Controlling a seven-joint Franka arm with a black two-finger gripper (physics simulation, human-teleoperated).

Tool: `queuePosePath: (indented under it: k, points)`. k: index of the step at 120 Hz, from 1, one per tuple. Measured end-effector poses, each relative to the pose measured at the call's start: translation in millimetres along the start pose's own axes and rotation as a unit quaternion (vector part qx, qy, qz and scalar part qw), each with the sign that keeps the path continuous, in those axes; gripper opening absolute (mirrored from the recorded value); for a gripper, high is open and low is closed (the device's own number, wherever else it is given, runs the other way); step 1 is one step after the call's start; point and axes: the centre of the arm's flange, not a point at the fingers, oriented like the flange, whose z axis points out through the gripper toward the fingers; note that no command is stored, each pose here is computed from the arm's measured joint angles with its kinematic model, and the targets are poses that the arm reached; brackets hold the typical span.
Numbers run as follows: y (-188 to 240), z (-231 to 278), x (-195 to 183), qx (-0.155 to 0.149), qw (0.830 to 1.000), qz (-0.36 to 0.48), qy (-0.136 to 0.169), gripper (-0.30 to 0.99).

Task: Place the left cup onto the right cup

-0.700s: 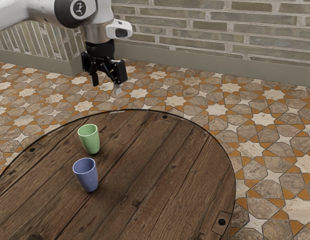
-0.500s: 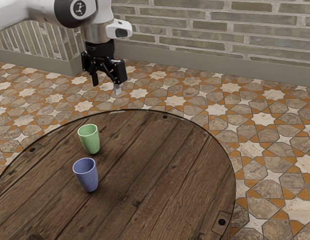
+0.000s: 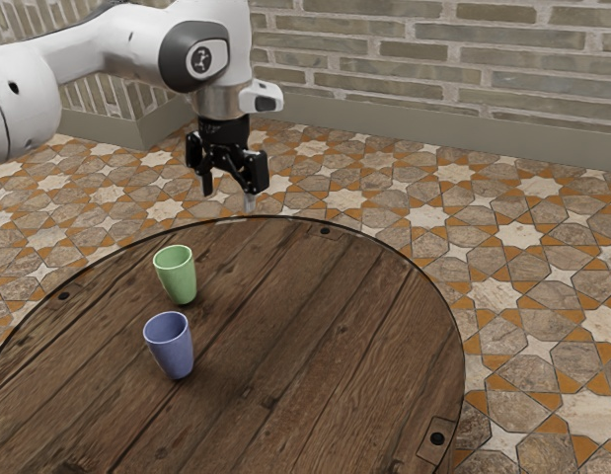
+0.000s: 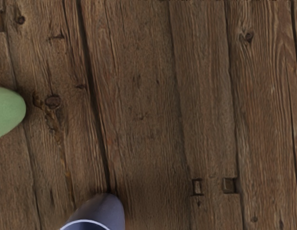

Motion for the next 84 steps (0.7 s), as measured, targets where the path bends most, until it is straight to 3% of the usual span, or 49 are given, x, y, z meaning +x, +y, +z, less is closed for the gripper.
queuePosePath:
  k: [25,84]
  points:
    - [-48.9,11.6,4.8,-0.004,0.999,-0.038,0.012,0.69]
    - [-100.7,66.4,-8.6,-0.013,0.997,-0.080,0.013,0.69]
